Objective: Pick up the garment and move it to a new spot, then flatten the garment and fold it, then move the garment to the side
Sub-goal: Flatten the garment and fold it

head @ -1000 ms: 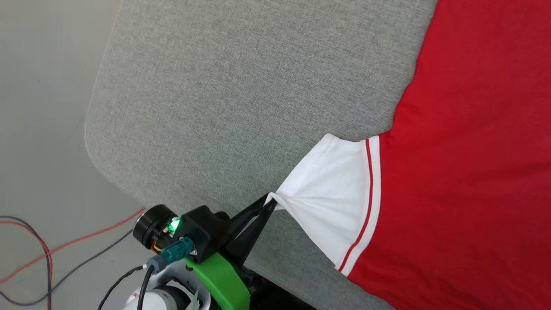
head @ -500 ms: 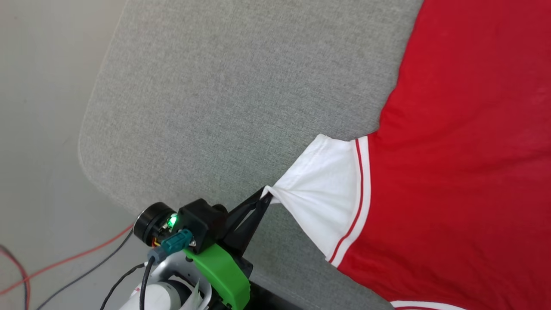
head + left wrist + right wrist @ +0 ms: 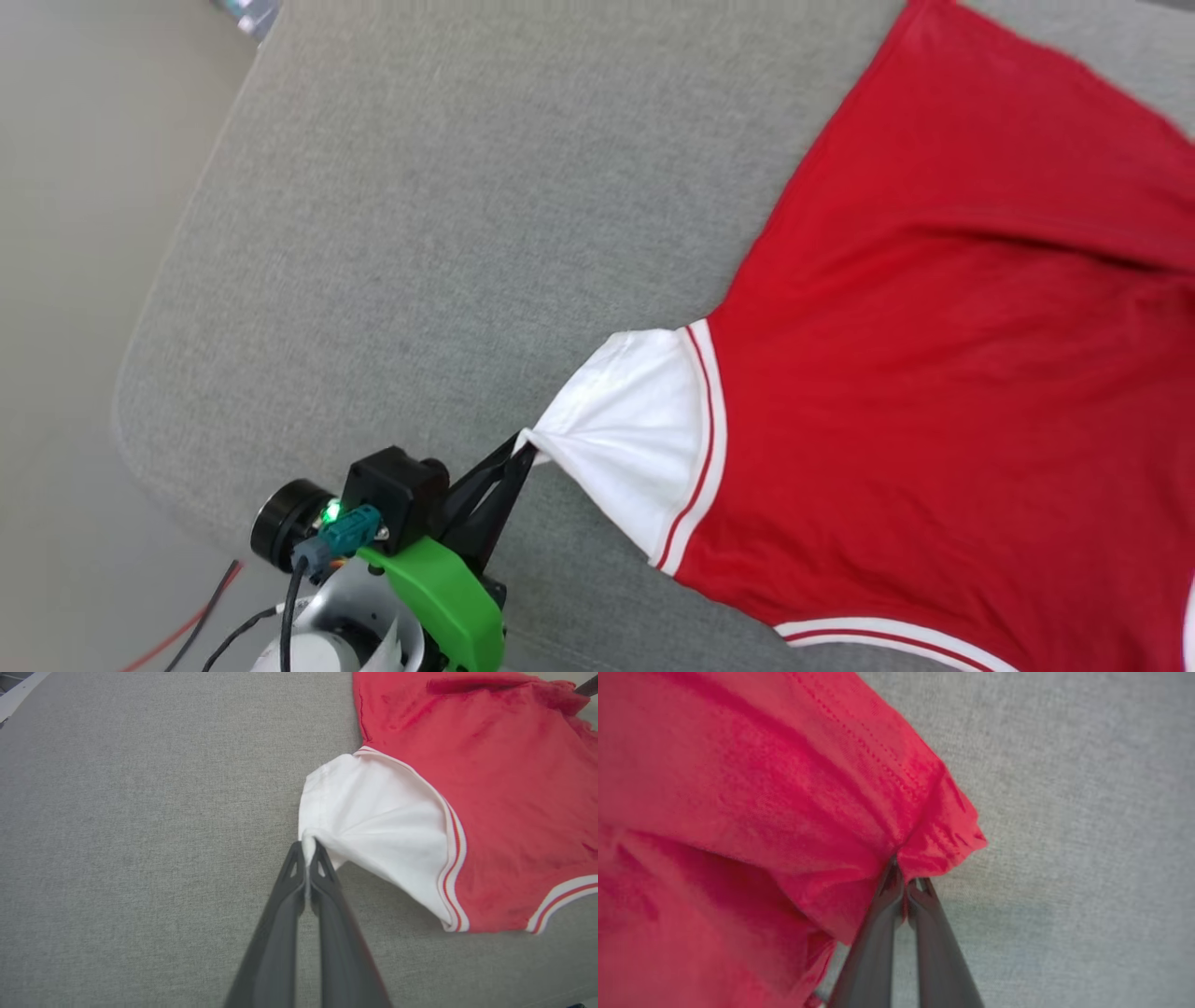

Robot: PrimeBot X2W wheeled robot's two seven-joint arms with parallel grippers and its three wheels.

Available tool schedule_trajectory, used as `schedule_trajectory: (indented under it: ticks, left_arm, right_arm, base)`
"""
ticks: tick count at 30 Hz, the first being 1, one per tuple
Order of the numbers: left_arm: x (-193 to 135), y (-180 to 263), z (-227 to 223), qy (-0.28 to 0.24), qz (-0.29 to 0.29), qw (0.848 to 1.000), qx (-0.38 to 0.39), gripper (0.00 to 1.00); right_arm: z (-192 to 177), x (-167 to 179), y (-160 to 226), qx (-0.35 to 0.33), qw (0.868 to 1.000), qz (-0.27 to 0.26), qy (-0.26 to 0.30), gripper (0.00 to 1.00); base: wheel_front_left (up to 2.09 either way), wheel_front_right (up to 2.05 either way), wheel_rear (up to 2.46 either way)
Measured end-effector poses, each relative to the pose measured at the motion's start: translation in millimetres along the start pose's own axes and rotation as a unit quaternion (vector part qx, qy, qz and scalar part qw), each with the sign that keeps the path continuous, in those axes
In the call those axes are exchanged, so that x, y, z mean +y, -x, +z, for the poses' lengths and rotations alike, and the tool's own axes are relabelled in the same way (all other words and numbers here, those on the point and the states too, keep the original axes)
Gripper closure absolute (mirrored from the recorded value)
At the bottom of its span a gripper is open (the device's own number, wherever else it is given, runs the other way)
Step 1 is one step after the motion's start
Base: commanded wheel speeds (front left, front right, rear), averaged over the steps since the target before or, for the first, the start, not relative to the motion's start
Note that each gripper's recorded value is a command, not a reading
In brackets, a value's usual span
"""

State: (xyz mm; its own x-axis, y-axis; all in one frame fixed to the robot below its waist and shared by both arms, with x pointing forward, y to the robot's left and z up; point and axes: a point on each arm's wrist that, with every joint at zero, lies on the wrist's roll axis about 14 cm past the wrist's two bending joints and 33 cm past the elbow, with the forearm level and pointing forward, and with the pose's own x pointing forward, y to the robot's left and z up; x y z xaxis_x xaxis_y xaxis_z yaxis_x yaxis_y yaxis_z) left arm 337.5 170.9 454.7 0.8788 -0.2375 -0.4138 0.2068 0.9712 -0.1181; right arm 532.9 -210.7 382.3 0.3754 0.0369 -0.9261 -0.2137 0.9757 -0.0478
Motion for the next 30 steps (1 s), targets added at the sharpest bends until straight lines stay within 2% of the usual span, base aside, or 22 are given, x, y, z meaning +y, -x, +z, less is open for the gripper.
schedule_trajectory:
  ticks: [10, 20, 30]
  left_arm:
    - [-14, 13, 13, 0.004, -0.017, 0.999, -0.035, 1.00]
    - [-34, 16, 29, 0.013, -0.042, 0.996, -0.080, 1.00]
    - [-50, 14, 41, 0.020, -0.056, 0.991, -0.117, 1.00]
  right_arm:
    - [-87, -11, 54, -0.002, 1.000, 0.000, -0.019, 1.00]
    - [-156, -22, 109, -0.033, 0.998, -0.008, -0.062, 1.00]
    - [-225, -6, 119, -0.011, 0.994, 0.008, -0.113, 1.00]
  base:
    - [0.00, 0.00, 0.00]
    - [0.00, 0.00, 0.00]
    - [0.00, 0.00, 0.00]
